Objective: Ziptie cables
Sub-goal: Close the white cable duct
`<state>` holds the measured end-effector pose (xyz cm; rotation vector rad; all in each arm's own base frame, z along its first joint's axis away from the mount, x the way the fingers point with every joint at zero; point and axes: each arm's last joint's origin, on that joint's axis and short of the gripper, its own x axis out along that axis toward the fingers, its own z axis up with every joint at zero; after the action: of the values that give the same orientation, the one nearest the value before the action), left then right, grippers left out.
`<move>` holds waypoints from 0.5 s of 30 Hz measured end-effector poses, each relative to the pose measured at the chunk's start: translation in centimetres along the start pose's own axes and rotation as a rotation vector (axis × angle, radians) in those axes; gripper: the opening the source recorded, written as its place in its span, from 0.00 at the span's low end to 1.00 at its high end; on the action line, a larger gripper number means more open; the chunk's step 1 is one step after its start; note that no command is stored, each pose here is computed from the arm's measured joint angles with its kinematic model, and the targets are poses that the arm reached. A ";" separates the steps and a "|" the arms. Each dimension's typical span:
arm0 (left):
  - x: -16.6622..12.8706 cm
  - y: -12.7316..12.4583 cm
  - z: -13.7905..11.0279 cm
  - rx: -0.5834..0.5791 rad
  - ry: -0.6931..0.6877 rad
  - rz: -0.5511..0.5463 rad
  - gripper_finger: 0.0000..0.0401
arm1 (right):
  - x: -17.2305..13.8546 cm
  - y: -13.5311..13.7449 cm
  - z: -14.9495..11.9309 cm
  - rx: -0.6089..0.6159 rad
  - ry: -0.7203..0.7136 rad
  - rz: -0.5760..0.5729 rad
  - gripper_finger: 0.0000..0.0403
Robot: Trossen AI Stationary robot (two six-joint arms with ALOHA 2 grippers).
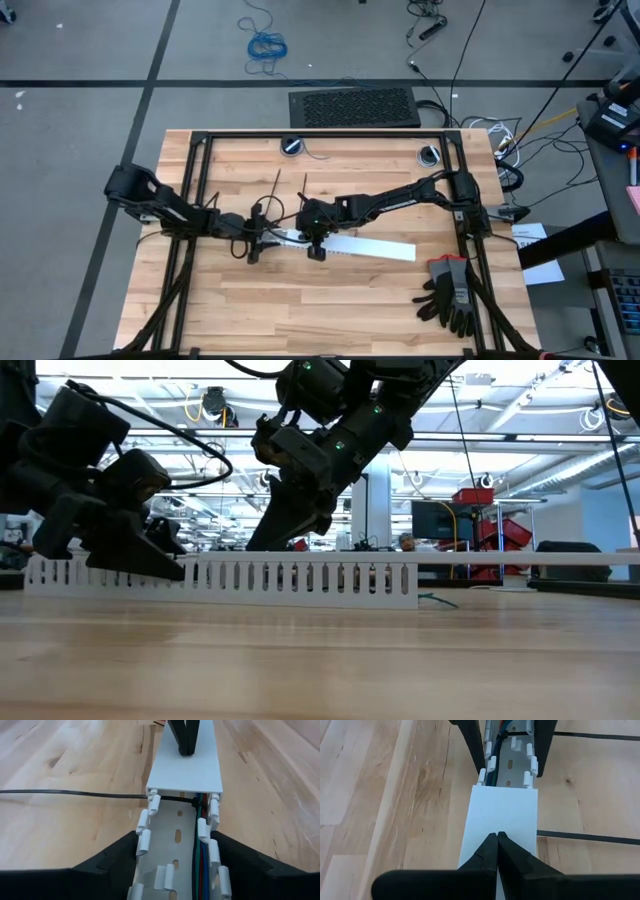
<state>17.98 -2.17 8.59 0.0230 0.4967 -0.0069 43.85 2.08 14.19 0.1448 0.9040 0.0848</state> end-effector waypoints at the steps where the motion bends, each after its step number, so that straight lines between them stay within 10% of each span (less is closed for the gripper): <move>1: 0.1 0.0 -0.1 -0.004 0.005 0.001 0.59 | 0.0 0.0 0.0 -0.001 0.002 0.000 0.00; 15: 1.6 -0.9 0.0 -0.048 -0.013 -0.048 0.58 | -0.2 -0.4 0.2 -0.024 -0.007 0.063 0.00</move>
<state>19.40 -3.04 7.77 -0.0361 0.4843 -0.0418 43.91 1.69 14.42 0.1508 0.8909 0.1538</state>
